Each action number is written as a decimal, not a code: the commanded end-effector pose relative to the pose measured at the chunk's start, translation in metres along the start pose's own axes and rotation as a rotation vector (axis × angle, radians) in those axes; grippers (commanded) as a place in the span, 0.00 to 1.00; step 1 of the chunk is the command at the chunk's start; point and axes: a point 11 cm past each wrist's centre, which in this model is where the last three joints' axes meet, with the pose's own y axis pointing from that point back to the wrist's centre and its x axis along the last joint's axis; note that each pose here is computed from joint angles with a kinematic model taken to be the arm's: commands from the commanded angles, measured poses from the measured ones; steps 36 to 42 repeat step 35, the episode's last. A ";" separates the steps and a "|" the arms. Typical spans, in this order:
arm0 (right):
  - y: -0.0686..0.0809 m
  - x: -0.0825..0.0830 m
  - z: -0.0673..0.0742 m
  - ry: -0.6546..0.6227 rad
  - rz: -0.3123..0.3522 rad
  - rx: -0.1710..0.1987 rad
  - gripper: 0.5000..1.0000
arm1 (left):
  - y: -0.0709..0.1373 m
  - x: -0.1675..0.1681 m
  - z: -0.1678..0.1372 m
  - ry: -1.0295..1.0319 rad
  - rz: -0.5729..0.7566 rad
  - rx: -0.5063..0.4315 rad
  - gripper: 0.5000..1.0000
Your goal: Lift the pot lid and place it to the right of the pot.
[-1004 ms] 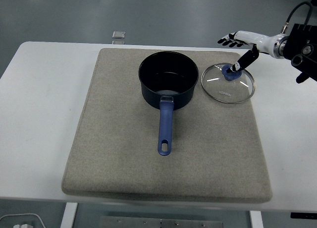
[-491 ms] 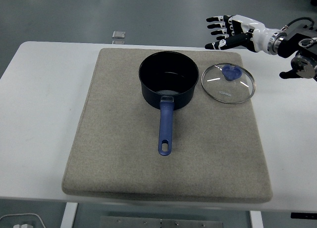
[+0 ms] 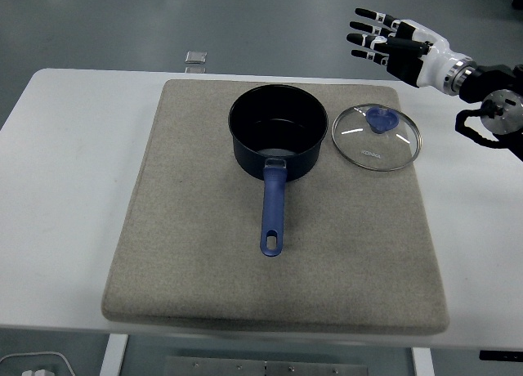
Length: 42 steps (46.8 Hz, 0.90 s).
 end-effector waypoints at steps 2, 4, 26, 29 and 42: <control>-0.002 0.000 0.005 -0.058 0.006 0.007 0.83 | 0.000 0.000 0.000 0.000 0.000 0.000 1.00; -0.002 0.001 0.008 -0.086 0.013 0.008 0.83 | 0.000 0.000 0.000 0.000 0.000 0.000 1.00; 0.000 0.008 0.013 -0.150 0.043 0.030 0.84 | 0.000 0.000 0.000 0.000 0.000 0.000 1.00; 0.000 0.009 0.013 -0.152 0.041 0.031 0.84 | 0.000 0.000 0.000 0.000 0.000 0.000 1.00; 0.000 0.009 0.013 -0.157 0.048 0.039 0.84 | 0.000 0.000 0.000 0.000 0.000 0.000 1.00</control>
